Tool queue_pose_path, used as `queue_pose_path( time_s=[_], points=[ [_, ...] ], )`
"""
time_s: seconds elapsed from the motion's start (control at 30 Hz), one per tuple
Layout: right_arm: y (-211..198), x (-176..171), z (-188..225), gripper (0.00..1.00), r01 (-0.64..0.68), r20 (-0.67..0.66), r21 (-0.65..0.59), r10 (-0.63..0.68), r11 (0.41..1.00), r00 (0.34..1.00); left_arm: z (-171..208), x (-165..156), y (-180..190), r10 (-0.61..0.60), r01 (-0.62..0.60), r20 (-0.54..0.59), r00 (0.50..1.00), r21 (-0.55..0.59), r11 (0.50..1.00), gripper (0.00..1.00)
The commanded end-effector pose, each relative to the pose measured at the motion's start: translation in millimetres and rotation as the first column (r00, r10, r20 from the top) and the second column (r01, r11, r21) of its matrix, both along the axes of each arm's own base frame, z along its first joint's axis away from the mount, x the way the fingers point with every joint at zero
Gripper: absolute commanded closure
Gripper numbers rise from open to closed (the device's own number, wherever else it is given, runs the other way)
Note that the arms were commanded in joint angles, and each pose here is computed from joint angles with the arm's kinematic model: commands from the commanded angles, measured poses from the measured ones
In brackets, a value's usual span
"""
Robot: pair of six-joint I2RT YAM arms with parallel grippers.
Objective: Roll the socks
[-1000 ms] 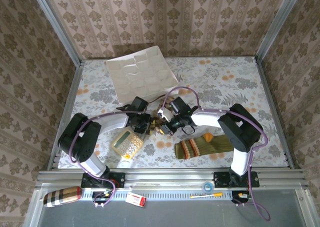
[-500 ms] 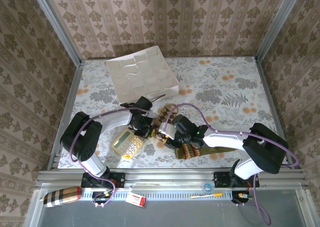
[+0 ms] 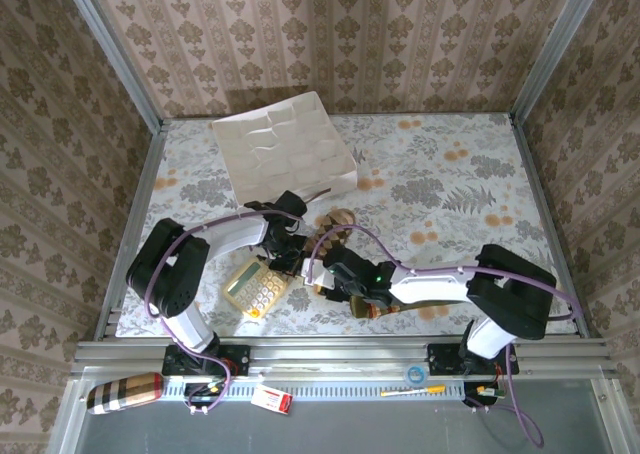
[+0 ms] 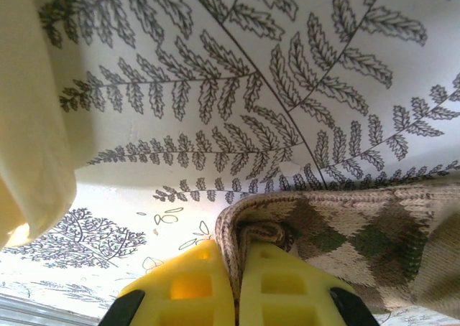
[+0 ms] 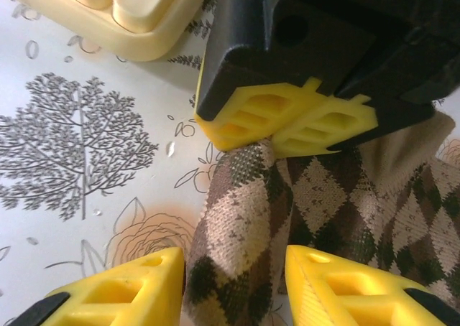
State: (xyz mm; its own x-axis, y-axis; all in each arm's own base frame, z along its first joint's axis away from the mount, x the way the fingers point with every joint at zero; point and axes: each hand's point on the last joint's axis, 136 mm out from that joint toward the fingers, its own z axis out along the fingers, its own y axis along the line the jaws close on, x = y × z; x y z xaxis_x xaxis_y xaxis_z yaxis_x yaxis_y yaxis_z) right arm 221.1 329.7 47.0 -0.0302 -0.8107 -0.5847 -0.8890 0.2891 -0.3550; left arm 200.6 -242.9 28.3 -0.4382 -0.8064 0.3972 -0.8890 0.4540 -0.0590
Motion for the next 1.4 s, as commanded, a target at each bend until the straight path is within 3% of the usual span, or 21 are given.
queue_pose_path(
  time_s=[0.0, 0.13, 0.27, 0.43, 0.6, 0.9, 1.37],
  points=[
    [12, 19, 8, 0.59, 0.029, 0.068, 0.003, -0.029, 1.0, 0.997, -12, -14, 13, 0.004, 0.0, -0.07, 0.998, 0.064, 0.998, 1.0],
    [7, 24, -10, 0.68, 0.082, 0.024, -0.034, -0.081, 0.996, 0.996, -10, -11, 11, 0.008, -0.005, -0.052, 0.999, 0.048, 0.999, 1.0],
    [-7, 24, -21, 0.92, 0.144, -0.061, -0.042, -0.146, 0.989, 0.987, -3, -2, 7, 0.006, -0.006, 0.006, 1.0, 0.012, 1.0, 0.99],
    [-20, 17, -34, 1.0, 0.187, -0.233, -0.033, -0.19, 0.982, 0.954, 10, 10, 11, 0.022, -0.019, 0.092, 0.996, -0.03, 0.999, 0.66],
    [-30, 11, -45, 1.0, 0.251, -0.45, 0.004, -0.222, 0.968, 0.865, 26, 22, 18, 0.027, -0.017, 0.182, 0.983, -0.054, 0.998, 0.46],
    [-43, 21, -53, 1.0, 0.369, -0.672, -0.004, -0.276, 0.929, 0.688, 36, 41, 1, -0.022, 0.072, 0.338, 0.941, -0.135, 0.988, 0.47],
    [-64, 33, -71, 1.0, 0.48, -0.793, -0.123, -0.377, 0.869, 0.479, 23, 44, -21, -0.087, 0.165, 0.394, 0.915, -0.17, 0.971, 0.55]
  ],
)
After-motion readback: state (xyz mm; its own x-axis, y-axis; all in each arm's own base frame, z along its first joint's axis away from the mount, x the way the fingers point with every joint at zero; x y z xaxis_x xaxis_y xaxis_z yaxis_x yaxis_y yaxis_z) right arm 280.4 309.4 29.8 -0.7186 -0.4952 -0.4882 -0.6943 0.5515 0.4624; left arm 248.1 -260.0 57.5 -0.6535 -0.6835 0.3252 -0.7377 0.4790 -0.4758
